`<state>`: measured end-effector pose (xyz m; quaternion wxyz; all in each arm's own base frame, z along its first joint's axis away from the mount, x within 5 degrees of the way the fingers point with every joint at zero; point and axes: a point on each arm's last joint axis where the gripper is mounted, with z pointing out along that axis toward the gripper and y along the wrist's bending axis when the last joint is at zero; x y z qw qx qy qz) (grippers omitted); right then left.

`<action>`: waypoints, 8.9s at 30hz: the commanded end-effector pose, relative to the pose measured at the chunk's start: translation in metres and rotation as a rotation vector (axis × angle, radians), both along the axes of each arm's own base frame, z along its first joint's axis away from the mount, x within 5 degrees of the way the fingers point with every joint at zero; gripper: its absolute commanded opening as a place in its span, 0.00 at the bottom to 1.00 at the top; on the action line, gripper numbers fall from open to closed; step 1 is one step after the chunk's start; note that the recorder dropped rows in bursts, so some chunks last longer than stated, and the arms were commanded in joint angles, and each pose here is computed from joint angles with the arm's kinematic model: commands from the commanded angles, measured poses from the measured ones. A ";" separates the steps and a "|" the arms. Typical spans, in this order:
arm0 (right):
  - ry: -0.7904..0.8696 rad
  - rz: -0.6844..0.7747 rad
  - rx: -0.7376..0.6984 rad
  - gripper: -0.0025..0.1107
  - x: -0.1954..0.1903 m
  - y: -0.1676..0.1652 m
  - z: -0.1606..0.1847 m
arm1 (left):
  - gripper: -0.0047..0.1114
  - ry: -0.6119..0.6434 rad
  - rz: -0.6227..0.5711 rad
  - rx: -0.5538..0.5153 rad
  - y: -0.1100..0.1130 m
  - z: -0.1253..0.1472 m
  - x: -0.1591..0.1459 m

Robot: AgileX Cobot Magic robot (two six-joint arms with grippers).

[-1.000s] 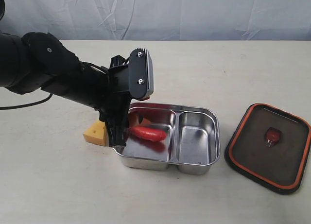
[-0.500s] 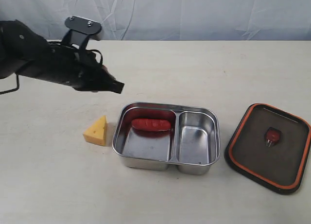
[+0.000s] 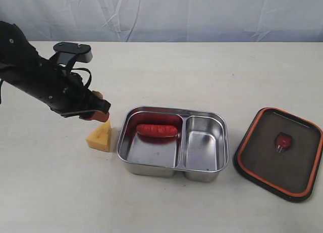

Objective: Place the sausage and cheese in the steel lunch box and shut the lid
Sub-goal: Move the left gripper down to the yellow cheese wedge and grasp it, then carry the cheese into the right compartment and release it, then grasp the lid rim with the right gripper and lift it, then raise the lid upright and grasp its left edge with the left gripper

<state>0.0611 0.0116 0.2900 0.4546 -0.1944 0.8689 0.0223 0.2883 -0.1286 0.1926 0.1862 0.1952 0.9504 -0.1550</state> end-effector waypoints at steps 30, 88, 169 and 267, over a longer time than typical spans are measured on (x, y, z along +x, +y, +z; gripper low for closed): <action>-0.007 -0.006 -0.007 0.01 0.000 -0.001 -0.001 | 0.41 0.023 -0.102 0.127 -0.021 -0.062 0.010; -0.008 -0.008 -0.005 0.01 0.000 -0.001 -0.001 | 0.11 -0.363 -0.572 -0.123 -0.192 0.010 -0.051; 1.025 -0.528 -0.017 0.39 0.219 -0.004 -0.148 | 0.04 -0.275 -0.467 0.075 -0.093 0.060 -0.030; 0.481 0.125 0.507 0.01 0.157 0.062 0.012 | 0.53 0.037 -0.371 -0.966 -0.054 0.104 -0.002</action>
